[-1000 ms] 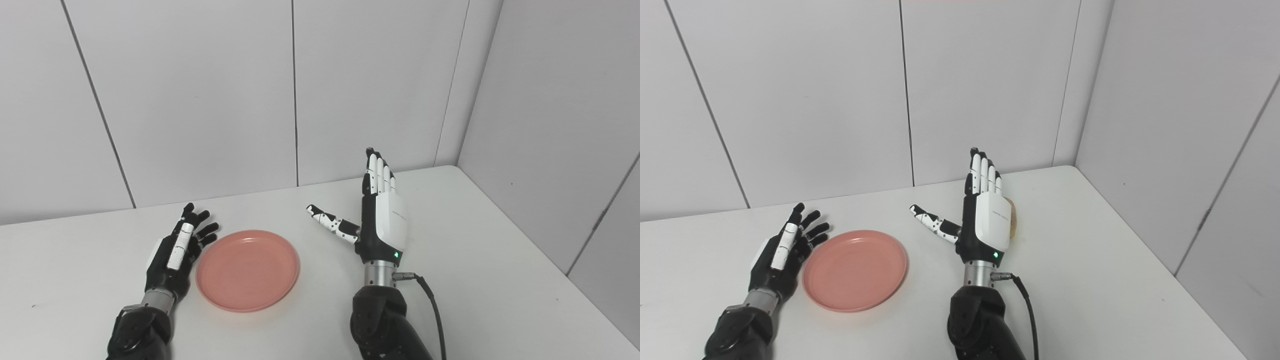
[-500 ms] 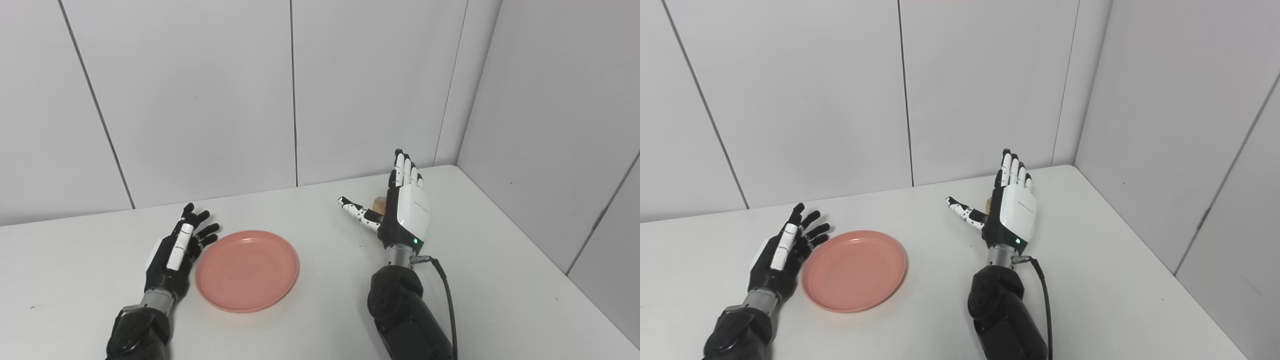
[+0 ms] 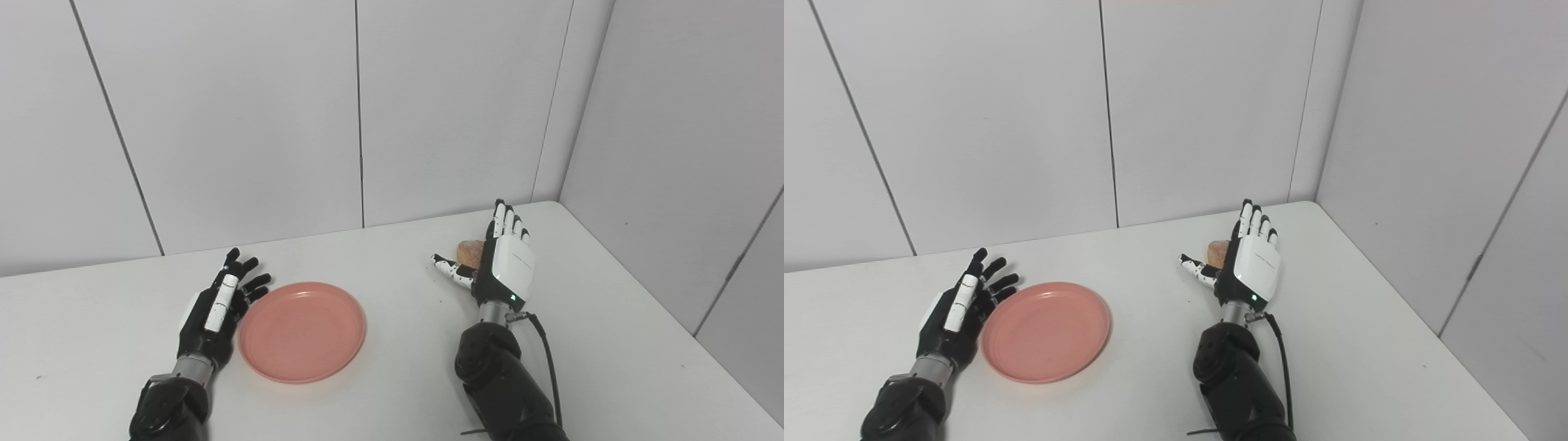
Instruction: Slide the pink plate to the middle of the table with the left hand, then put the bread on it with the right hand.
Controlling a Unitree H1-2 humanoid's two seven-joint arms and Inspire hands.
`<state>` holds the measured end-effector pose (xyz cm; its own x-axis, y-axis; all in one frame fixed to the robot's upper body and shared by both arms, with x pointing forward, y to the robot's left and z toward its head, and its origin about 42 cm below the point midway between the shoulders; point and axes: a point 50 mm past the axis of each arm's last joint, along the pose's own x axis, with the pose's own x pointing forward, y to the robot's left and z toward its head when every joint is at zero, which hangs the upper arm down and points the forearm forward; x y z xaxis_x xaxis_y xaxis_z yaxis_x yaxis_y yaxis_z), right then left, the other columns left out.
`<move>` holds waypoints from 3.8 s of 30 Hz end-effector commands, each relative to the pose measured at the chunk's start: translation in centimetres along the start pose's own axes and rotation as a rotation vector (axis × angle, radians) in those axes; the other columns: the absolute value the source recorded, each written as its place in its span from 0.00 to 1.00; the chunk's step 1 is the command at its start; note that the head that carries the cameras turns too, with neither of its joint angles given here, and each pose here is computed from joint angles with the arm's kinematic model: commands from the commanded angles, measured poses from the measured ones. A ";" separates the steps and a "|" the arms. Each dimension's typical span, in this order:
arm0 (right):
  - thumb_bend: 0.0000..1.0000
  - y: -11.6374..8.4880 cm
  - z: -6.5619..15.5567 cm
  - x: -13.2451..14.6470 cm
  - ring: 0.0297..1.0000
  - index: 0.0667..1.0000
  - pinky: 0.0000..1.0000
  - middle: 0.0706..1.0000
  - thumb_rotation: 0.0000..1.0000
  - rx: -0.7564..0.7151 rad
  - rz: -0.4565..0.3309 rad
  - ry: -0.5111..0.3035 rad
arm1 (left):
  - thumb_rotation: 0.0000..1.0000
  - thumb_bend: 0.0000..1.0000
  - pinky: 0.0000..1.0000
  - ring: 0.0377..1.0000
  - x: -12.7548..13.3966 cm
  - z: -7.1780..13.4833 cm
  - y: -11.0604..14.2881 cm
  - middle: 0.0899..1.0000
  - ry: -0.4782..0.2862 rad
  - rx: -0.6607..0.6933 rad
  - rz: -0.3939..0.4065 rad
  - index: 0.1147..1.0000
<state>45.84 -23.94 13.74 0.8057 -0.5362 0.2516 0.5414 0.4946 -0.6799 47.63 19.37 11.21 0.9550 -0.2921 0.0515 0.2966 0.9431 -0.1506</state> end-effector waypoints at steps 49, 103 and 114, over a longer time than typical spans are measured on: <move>0.92 0.1 0.5 3.4 0.50 0.55 0.39 0.60 0.13 0.104 0.136 0.035 | 0.76 0.82 0.80 0.76 -1.0 -0.4 0.2 0.87 0.026 -0.022 -0.032 1.00; 0.53 -6.1 10.0 2.5 0.43 0.43 0.38 0.45 0.00 0.396 0.249 -0.373 | 0.74 0.84 0.78 0.74 -0.5 -0.9 -2.4 0.85 0.030 -0.044 -0.033 1.00; 0.53 -5.5 11.7 2.0 0.39 0.46 0.37 0.42 0.00 0.422 0.816 -0.617 | 0.74 0.81 0.77 0.74 -0.2 -1.1 -3.5 0.83 0.025 -0.036 -0.036 1.00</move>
<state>46.28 -20.48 22.06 0.9283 0.3555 0.1091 -0.2527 0.8182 -0.5164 46.83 16.83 11.40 0.9430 -0.3288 0.0516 0.3327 0.9261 -0.1779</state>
